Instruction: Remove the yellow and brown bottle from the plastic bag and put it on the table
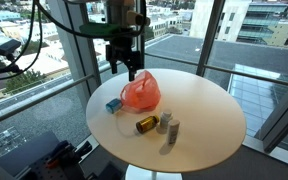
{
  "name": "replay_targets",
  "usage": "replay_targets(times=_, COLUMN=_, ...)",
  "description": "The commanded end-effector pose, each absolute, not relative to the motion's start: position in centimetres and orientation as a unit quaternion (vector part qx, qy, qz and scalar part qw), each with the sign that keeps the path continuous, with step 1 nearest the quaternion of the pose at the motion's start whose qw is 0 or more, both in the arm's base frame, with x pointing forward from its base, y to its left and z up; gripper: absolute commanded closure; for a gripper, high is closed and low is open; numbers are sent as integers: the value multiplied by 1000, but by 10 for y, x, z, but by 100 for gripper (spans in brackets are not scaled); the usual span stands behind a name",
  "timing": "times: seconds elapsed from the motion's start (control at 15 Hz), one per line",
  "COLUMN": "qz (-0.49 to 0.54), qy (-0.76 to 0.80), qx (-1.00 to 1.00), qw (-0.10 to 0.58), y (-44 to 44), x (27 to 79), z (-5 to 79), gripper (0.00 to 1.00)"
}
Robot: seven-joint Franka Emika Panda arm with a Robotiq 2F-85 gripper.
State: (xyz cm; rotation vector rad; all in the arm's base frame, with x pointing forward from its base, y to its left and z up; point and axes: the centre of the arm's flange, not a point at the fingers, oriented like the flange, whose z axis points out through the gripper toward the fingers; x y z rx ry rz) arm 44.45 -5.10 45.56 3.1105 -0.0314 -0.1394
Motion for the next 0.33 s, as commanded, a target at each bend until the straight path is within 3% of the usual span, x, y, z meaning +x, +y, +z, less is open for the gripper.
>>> replay_targets(times=0.0, qz=-47, qy=-8, qx=999, qw=3, y=-49, x=434, z=484, gripper=0)
replay_targets(times=0.27, qz=-43, qy=-12, qx=999, qw=7, y=-49, x=434, z=476, gripper=0)
